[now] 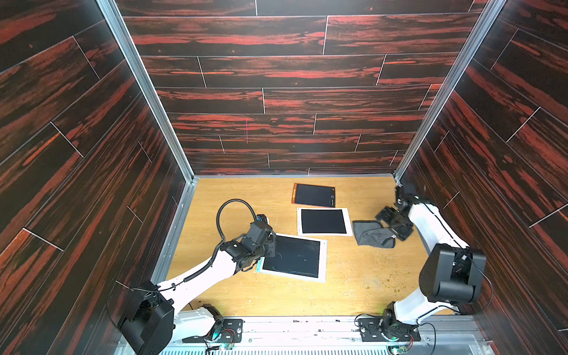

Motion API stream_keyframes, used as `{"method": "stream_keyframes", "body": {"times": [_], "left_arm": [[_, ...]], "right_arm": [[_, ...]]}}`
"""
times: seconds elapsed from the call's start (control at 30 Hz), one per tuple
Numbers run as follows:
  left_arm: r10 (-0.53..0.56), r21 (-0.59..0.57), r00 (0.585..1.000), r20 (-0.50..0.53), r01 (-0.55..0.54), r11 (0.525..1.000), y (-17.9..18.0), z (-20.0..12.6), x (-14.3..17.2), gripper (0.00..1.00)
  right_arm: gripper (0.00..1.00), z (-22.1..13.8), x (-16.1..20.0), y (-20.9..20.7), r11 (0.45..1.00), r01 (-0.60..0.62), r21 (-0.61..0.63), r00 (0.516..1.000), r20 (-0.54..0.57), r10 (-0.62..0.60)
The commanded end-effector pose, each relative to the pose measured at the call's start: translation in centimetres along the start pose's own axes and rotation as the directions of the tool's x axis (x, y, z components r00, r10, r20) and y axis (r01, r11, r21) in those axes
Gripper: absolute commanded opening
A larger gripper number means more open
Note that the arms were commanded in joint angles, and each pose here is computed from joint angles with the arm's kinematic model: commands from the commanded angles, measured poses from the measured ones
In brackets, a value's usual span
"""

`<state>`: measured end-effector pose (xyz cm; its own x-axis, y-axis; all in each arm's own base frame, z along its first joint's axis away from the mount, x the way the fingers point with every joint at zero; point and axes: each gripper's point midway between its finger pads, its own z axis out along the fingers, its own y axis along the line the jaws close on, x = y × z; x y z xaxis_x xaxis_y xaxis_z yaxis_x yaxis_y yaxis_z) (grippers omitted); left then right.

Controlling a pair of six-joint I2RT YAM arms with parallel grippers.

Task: Wipe the drawing tablet
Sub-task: Pick up the cleaning item at the center of the board.

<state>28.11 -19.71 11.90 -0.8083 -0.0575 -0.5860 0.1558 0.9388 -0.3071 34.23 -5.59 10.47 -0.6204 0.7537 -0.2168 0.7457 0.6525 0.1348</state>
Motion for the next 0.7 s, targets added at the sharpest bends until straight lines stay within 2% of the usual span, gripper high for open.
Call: {"method": "stream_keyframes", "body": {"times": [0.0,0.13,0.33,0.67], "left_arm": [[0.013,0.003,1.0,-0.022,-0.013,1.0,0.1,0.6,0.7,0.4],[0.013,0.003,0.999,-0.03,-0.013,1.0,0.2,0.8,0.9,0.4],[0.011,-0.002,1.0,-0.029,-0.011,1.0,0.4,0.7,1.0,0.4],[0.011,0.003,0.999,-0.033,-0.011,1.0,0.1,0.7,0.4,0.4]], "right_arm": [[0.91,2.8,1.7,0.3,1.0,0.002,-0.007,0.993,-0.122,-0.003],[0.91,5.4,2.1,0.9,1.0,-0.001,0.008,0.982,-0.19,0.002],[0.92,6.9,1.1,1.9,1.0,-0.003,0.008,0.982,-0.191,0.004],[0.92,5.5,-0.1,4.8,1.0,0.022,-0.021,0.987,-0.157,-0.025]]}}
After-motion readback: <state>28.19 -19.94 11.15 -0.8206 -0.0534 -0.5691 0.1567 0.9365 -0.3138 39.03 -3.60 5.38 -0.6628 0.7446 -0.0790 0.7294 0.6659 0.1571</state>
